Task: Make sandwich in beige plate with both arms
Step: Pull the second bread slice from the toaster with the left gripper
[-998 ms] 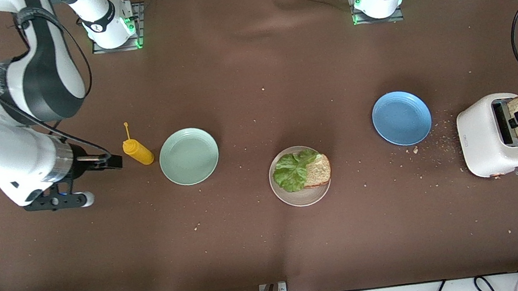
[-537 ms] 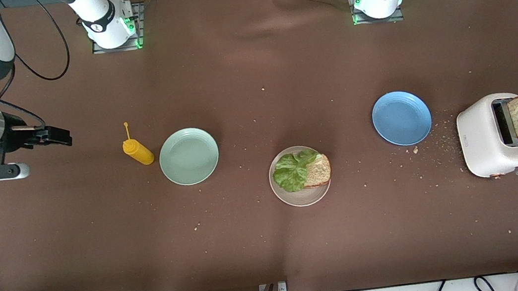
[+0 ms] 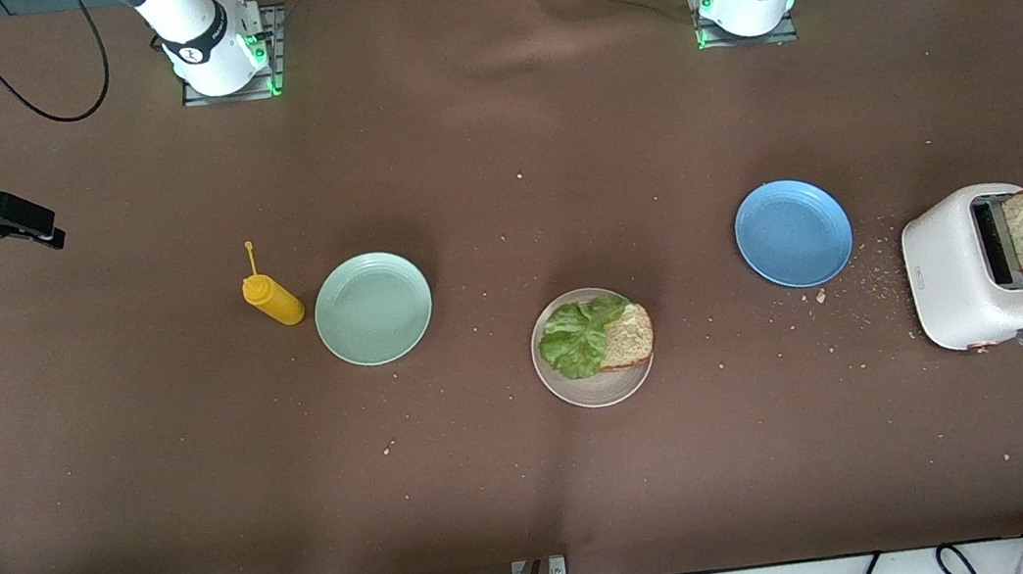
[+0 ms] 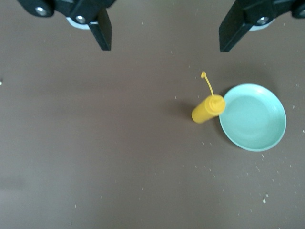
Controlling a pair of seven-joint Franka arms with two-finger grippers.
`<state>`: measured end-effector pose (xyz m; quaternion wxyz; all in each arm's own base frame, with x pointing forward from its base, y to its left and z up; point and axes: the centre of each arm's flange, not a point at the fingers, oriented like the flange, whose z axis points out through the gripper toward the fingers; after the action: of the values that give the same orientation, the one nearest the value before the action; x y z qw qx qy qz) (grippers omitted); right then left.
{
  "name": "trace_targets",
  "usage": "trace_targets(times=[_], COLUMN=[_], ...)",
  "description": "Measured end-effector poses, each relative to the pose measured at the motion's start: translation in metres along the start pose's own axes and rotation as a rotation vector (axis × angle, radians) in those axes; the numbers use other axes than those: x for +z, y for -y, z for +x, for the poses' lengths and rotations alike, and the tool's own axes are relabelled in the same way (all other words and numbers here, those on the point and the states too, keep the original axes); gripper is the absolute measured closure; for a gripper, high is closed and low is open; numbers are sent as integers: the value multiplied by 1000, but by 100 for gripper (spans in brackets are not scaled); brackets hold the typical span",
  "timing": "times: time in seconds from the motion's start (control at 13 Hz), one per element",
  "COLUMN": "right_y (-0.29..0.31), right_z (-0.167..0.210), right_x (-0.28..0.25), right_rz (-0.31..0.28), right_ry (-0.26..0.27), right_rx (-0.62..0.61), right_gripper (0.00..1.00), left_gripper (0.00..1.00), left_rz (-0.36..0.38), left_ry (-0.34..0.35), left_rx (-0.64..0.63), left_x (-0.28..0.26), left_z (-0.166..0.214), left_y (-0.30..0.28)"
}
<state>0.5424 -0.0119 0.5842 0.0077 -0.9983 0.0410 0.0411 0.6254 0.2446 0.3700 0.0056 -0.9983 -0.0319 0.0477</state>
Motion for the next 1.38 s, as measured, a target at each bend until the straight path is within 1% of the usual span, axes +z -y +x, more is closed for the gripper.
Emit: trace_targets(times=[0.08, 0.15, 0.23, 0.38, 0.54, 0.69, 0.77, 0.84, 1.07, 1.23, 1.3, 1.38], right_y=[-4, -9, -13, -14, -10, -4, -2, -2, -12, -12, -10, -8], right_z=[-5, -7, -7, -4, 0, 2, 3, 3, 3, 3, 3, 3], right_x=[-3, -6, -7, -8, -10, -9, -9, -9, -9, -9, -9, -9], right_rz=[0, 1, -4, -35, -38, -39, -40, -36, -16, -15, -15, -16], right_ry=[7, 5, -2, -28, -59, -74, -76, -77, -76, -75, -75, -75], right_rx=[7, 16, 22, 14, 6, -22, -42, -55, -54, -57, -61, -64], right_gripper=[0, 0, 0, 0, 0, 0, 0, 0, 0, 0, 0, 0], left_gripper=[4, 4, 13, 39, 62, 84, 88, 89, 89, 89, 89, 89], left_rz=[-4, -8, -13, -19, -25, -38, -41, -46, -96, -121, -151, -197], left_ry=[6, 17, 29, 57, 65, 87, 93, 96, 78, 82, 86, 85], left_rx=[-8, -12, -10, 5, 14, 26, 34, 42, 49, 73, 103, 138], left_x=[10, 17, 20, 20, 8, -13, -25, -36, -68, -105, -124, -135], left_z=[-4, -7, -9, -10, -11, -12, -10, -9, -4, -6, -7, -6], left_y=[4, 6, 5, -2, -7, -14, -19, -25, -39, -52, -70, -94])
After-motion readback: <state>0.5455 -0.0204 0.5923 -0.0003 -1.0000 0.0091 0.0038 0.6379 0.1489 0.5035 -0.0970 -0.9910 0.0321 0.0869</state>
